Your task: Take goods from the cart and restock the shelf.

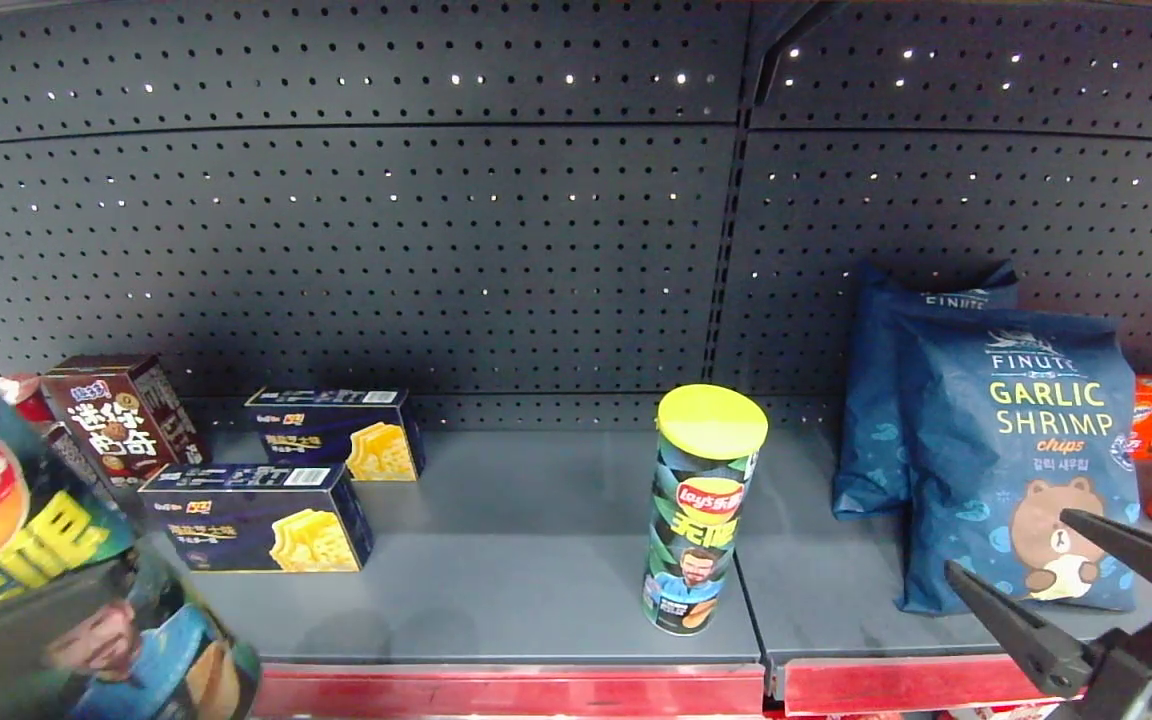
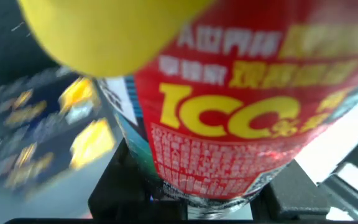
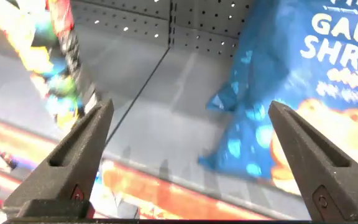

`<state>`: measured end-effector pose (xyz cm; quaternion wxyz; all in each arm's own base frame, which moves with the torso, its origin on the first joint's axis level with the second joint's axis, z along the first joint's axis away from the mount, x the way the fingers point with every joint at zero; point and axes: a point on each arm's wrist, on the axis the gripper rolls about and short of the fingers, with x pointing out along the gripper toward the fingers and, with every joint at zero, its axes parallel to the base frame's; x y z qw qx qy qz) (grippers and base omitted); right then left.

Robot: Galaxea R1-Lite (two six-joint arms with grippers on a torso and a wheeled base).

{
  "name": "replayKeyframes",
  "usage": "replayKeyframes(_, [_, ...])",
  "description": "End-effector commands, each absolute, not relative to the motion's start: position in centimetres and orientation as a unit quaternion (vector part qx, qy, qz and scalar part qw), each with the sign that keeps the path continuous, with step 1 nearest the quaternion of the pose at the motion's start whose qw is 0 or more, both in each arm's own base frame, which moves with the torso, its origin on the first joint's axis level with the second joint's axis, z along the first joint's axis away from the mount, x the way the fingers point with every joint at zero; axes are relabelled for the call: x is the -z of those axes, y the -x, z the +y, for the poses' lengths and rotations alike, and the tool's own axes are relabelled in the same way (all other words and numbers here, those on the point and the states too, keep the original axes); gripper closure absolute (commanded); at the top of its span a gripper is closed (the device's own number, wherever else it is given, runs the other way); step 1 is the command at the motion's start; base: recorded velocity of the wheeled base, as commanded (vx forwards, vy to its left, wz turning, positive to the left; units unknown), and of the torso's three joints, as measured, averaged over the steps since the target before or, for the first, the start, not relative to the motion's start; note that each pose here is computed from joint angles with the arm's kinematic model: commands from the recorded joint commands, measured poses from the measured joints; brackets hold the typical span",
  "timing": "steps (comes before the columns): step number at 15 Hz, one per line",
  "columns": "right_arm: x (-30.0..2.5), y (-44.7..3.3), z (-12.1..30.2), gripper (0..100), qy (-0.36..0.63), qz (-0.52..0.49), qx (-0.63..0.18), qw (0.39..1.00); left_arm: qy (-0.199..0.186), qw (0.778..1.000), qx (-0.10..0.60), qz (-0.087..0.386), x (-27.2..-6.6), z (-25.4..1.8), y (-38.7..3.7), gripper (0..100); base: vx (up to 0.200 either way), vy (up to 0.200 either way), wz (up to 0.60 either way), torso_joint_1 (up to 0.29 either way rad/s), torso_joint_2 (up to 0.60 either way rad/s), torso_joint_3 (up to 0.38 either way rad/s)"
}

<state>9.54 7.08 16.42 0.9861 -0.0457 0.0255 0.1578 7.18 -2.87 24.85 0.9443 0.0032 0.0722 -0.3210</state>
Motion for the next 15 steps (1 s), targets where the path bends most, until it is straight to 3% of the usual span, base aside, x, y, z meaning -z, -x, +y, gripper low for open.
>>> replayKeyframes(1, [-15.8,-7.6,5.5,0,0.037,0.01,-0.166,0.985,-0.004,0.926,0.362,0.105,-25.0,-5.3,-12.0,100,0.0,0.0,0.0,0.0,0.0,0.0])
replayKeyframes(8, [-13.5,-6.8,4.4,0,0.052,0.04,-0.145,0.987,-0.002,0.906,0.389,0.166,-23.7,-8.4,-18.8,100,0.0,0.0,0.0,0.0,0.0,0.0])
replayKeyframes(11, [-13.5,-6.9,4.2,0,0.052,0.043,-0.136,0.988,-0.001,0.905,0.405,0.129,-23.0,-10.1,-23.1,100,0.0,0.0,0.0,0.0,0.0,0.0])
replayKeyframes(15, [-13.5,-6.9,4.1,0,0.051,0.043,-0.127,0.99,0.005,0.888,0.441,0.129,-22.5,-12.2,-28.2,100,0.0,0.0,0.0,0.0,0.0,0.0])
